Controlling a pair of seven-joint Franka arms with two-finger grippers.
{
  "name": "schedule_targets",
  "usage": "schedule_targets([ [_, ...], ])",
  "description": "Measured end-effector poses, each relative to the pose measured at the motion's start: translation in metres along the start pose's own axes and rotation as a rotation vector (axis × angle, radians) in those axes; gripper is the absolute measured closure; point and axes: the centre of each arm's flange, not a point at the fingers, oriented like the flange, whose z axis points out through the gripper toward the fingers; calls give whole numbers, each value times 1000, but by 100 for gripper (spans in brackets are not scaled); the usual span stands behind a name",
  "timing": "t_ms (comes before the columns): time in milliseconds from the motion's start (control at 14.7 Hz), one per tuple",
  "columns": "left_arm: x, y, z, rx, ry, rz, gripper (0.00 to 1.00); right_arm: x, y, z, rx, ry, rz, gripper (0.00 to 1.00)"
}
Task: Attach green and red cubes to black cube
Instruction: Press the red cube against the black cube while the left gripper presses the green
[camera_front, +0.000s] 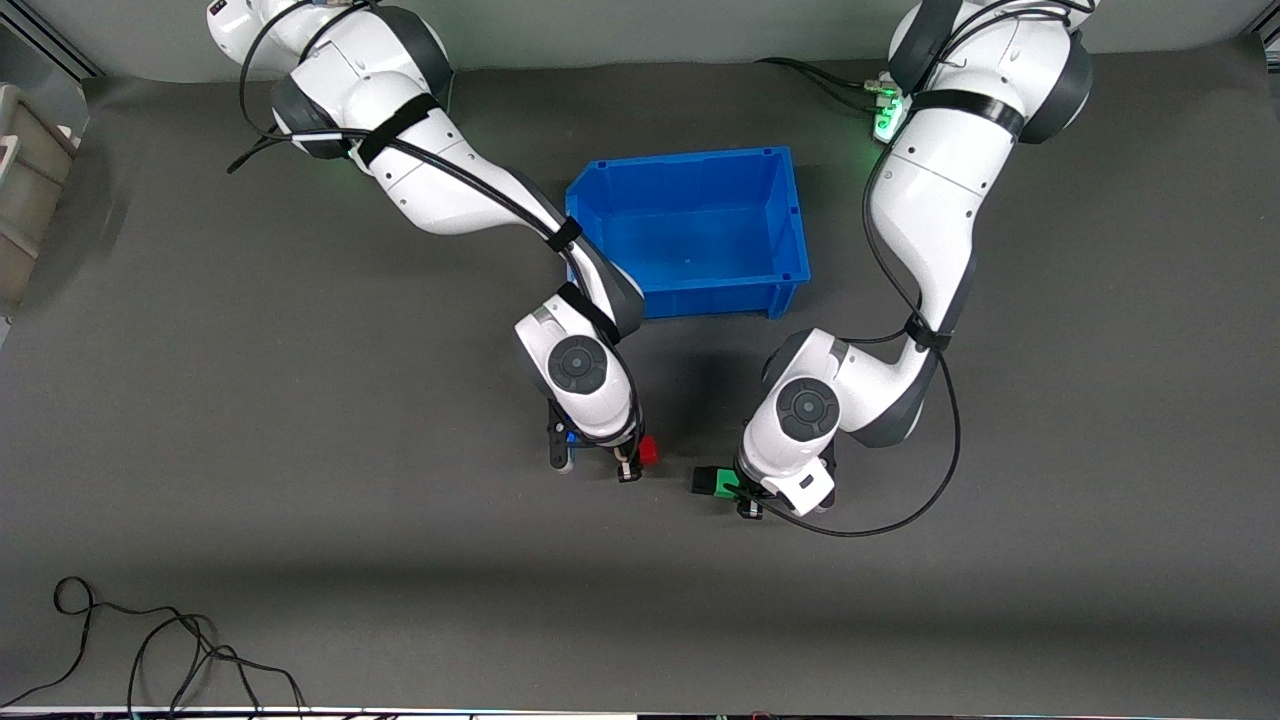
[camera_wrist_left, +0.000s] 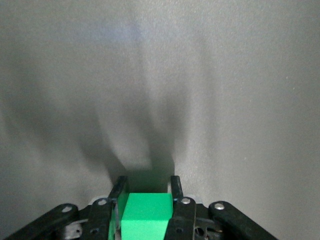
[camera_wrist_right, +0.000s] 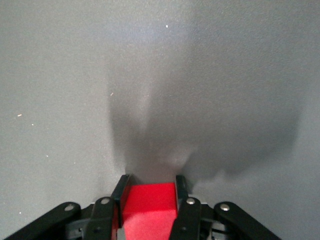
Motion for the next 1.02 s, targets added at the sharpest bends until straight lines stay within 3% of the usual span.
schedule_targets([
  [611, -49, -21, 0, 17, -23, 14, 61, 0, -1, 0, -3, 1, 8, 60],
  [1018, -51, -25, 8, 31, -13, 4, 61, 0, -1, 1, -4, 0, 8, 60],
])
